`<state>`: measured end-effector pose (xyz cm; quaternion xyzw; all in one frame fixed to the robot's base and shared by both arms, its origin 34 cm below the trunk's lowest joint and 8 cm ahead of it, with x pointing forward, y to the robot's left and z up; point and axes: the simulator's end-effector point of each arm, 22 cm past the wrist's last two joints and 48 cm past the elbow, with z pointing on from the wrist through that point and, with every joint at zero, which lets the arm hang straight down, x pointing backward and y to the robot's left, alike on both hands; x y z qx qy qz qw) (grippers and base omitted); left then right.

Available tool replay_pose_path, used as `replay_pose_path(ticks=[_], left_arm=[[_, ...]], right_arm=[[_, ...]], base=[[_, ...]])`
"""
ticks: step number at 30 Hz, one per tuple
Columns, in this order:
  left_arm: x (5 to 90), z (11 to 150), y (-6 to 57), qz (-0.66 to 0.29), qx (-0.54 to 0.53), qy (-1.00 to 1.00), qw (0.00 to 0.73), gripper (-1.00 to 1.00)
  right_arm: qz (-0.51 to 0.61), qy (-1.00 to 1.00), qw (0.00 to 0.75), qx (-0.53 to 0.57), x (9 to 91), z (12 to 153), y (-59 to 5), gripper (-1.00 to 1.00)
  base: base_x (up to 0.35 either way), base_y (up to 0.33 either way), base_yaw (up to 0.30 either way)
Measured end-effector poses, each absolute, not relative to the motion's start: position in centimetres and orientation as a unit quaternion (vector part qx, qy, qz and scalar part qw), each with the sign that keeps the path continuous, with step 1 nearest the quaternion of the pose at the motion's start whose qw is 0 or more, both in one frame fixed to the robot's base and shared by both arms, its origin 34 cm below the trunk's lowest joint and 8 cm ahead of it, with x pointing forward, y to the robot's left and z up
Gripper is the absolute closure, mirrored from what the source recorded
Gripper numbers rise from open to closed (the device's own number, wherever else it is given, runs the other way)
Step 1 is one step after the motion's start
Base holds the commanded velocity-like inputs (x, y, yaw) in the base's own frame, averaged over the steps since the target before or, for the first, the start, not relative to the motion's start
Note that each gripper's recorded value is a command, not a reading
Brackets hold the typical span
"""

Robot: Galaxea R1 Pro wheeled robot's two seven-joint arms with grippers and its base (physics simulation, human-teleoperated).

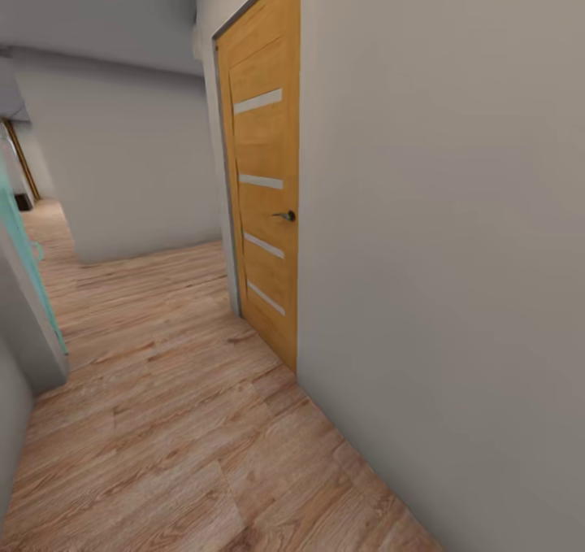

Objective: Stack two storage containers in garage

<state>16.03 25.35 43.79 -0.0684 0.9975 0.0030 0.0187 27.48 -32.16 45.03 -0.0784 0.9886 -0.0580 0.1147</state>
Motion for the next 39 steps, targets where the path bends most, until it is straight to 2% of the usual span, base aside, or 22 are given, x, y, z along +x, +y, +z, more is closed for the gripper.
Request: replay_pose_path(ticks=[39], left_arm=[[16.03, 43.78, 25.35, 0.003, -0.068, 0.997, 0.019, -1.00]], right_arm=[[-0.058, 0.989, 0.115, -0.078, 27.48, 45.03, -32.17, -1.00]], base=[[0.207, 0.000, 0.292]])
